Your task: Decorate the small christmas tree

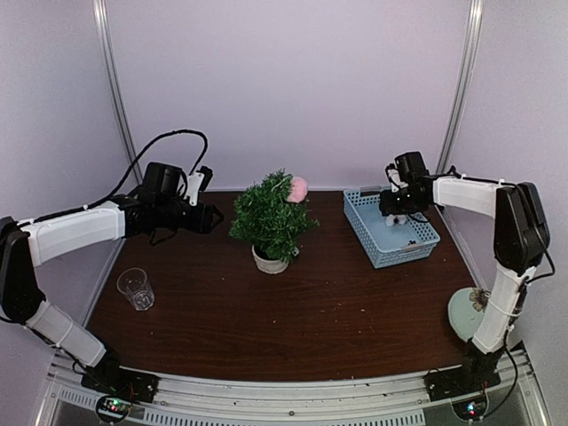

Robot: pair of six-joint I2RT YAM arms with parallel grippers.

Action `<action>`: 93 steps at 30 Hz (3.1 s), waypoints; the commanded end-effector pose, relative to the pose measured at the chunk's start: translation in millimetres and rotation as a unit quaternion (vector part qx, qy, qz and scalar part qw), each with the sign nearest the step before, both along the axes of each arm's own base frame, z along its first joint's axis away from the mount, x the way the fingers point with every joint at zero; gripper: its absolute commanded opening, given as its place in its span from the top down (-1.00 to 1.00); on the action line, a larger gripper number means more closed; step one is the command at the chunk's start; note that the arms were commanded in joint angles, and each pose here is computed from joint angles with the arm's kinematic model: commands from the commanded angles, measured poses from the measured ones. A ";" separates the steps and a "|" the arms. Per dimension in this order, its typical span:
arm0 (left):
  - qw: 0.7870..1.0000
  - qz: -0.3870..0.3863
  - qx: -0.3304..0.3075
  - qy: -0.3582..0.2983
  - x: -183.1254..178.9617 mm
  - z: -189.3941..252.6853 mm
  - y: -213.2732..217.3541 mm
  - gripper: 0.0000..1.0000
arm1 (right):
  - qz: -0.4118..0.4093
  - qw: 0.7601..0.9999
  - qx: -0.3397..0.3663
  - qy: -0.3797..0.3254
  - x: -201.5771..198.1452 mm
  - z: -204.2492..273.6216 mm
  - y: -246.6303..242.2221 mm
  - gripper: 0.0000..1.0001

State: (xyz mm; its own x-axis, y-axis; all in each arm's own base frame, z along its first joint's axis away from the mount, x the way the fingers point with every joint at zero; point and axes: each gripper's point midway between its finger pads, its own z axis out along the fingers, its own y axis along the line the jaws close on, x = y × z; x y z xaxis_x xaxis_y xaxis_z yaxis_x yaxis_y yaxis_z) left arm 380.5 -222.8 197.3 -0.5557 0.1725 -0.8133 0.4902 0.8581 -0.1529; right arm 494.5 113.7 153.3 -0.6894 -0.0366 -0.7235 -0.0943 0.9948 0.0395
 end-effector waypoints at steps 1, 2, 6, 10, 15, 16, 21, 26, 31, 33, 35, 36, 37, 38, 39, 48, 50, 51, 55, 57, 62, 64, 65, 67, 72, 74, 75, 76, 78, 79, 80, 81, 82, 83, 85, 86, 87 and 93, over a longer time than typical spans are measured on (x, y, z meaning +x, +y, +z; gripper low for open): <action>1.000 0.009 -0.014 -0.025 1.6 14.9 3.5 0.03 | -0.044 0.994 -0.091 0.042 14.2 -40.3 -42.8 -0.07; 1.000 0.009 -0.014 -0.025 1.4 14.4 3.6 0.03 | -0.046 0.993 -0.098 0.047 20.4 -48.6 -47.1 -0.07; 1.000 0.008 -0.012 -0.024 2.1 12.9 3.1 0.03 | -0.054 0.990 -0.119 0.051 38.8 -58.3 -57.5 -0.09; 1.000 0.008 -0.009 -0.023 2.6 10.9 3.2 0.03 | -0.057 0.989 -0.128 0.045 54.9 -57.5 -60.9 -0.09; 1.000 0.009 -0.009 -0.023 4.2 9.4 3.0 0.03 | -0.045 0.986 -0.145 0.063 67.8 -65.0 -62.8 -0.04; 1.000 0.009 -0.009 -0.023 4.4 9.4 2.8 0.03 | -0.043 0.986 -0.146 0.072 69.3 -68.7 -62.7 0.01; 1.000 0.010 -0.008 -0.024 4.4 9.9 3.2 0.03 | -0.042 0.981 -0.161 0.100 68.8 -82.4 -66.3 0.08; 1.000 0.010 -0.008 -0.025 4.0 11.0 3.6 0.03 | -0.033 0.976 -0.171 0.134 64.9 -99.0 -68.2 0.13; 1.000 0.014 -0.007 -0.025 3.4 11.2 5.4 0.03 | -0.025 0.976 -0.164 0.139 63.2 -100.1 -64.9 0.66; 1.000 0.015 -0.007 -0.026 2.3 11.8 6.4 0.03 | -0.018 0.979 -0.151 0.135 60.6 -93.6 -59.7 0.91; 0.999 0.015 -0.008 -0.027 1.3 12.0 7.2 0.03 | -0.011 0.983 -0.139 0.124 54.9 -79.8 -52.8 1.00; 0.999 0.016 -0.009 -0.029 0.8 13.2 7.4 0.03 | -0.006 0.984 -0.133 0.116 50.3 -70.3 -47.8 1.00; 0.999 0.016 -0.010 -0.030 0.3 13.9 7.6 0.03 | -0.001 0.987 -0.128 0.102 45.8 -57.6 -42.1 1.00; 0.999 0.016 -0.012 -0.032 0.2 14.9 7.7 0.03 | 0.006 0.989 -0.121 0.088 41.1 -47.0 -35.4 1.00; 0.999 0.016 -0.012 -0.032 -0.2 14.8 7.7 0.03 | 0.012 0.991 -0.112 0.072 35.5 -33.4 -28.9 1.00; 0.999 0.014 -0.022 -0.036 -3.1 17.6 7.3 0.03 | 0.085 0.993 -0.076 -0.007 -24.7 54.2 21.3 1.00; 0.999 0.016 -0.023 -0.040 -4.3 19.8 8.7 0.03 | 0.130 0.989 -0.064 -0.037 -46.4 81.8 47.9 1.00; 0.999 0.017 -0.024 -0.040 -5.1 20.2 9.4 0.04 | 0.161 0.984 -0.054 -0.054 -60.6 95.6 66.1 1.00; 0.998 0.022 -0.030 -0.045 -7.4 22.3 11.6 0.03 | 0.268 0.953 0.010 -0.144 -125.9 164.7 142.0 1.00; 0.998 0.024 -0.034 -0.048 -8.1 23.9 12.2 0.04 | 0.305 0.935 0.044 -0.173 -153.3 187.6 175.0 1.00; 0.997 0.023 -0.045 -0.051 -10.7 27.2 11.8 0.03 | 0.355 0.914 0.054 -0.191 -184.3 204.2 236.2 1.00; 0.997 0.024 -0.046 -0.051 -11.9 27.7 12.6 0.04 | 0.366 0.910 0.048 -0.188 -187.9 201.2 257.2 1.00; 0.997 0.024 -0.046 -0.052 -12.2 28.5 12.8 0.03 | 0.368 0.910 0.041 -0.187 -187.6 198.7 265.6 1.00; 0.997 0.027 -0.046 -0.055 -13.5 29.6 14.8 0.03 | 0.372 0.909 0.029 -0.187 -187.8 193.9 280.9 1.00; 0.997 0.031 -0.046 -0.060 -16.0 30.2 17.9 0.03 | 0.361 0.914 0.012 -0.182 -179.7 181.6 305.0 1.00; 0.997 0.031 -0.046 -0.060 -16.1 29.1 17.9 0.03 | 0.358 0.916 0.005 -0.179 -174.9 175.4 312.3 1.00; 0.997 0.031 -0.046 -0.060 -16.1 28.9 17.8 0.03 | 0.358 0.917 0.000 -0.175 -172.6 169.3 316.9 1.00; 0.997 0.031 -0.046 -0.060 -16.1 28.5 17.9 0.03 | 0.357 0.917 -0.003 -0.175 -171.0 166.9 319.9 1.00; 0.997 0.032 -0.046 -0.061 -16.2 28.7 18.3 0.03 | 0.353 0.919 -0.009 -0.173 -166.0 162.2 324.3 1.00; 0.997 0.032 -0.045 -0.061 -16.0 29.0 18.5 0.04 | 0.350 0.921 -0.014 -0.171 -163.4 158.9 326.0 1.00; 0.997 0.032 -0.045 -0.062 -16.1 29.4 18.5 0.03 | 0.347 0.922 -0.020 -0.169 -160.4 155.2 327.0 1.00; 0.996 0.032 -0.045 -0.063 -16.2 30.0 18.6 0.03 | 0.344 0.924 -0.027 -0.166 -158.0 151.1 327.8 1.00; 0.996 0.033 -0.044 -0.064 -16.0 29.8 19.0 0.04 | 0.340 0.925 -0.033 -0.164 -155.3 146.5 328.1 0.99; 0.996 0.033 -0.043 -0.065 -15.9 30.2 19.3 0.04 | 0.339 0.926 -0.039 -0.160 -153.3 141.1 328.9 0.99; 0.996 0.033 -0.041 -0.067 -15.8 30.8 19.7 0.03 | 0.335 0.928 -0.053 -0.156 -149.3 132.4 329.7 0.98; 0.996 0.033 -0.041 -0.067 -15.9 30.9 20.0 0.03 | 0.333 0.928 -0.059 -0.154 -147.3 128.2 330.2 0.97; 0.996 0.033 -0.040 -0.066 -16.0 30.1 20.0 0.03 | 0.329 0.930 -0.066 -0.151 -145.0 124.7 329.9 0.96; 0.997 0.033 -0.037 -0.065 -16.6 29.2 20.7 0.03 | 0.324 0.933 -0.083 -0.135 -141.3 112.9 329.9 0.78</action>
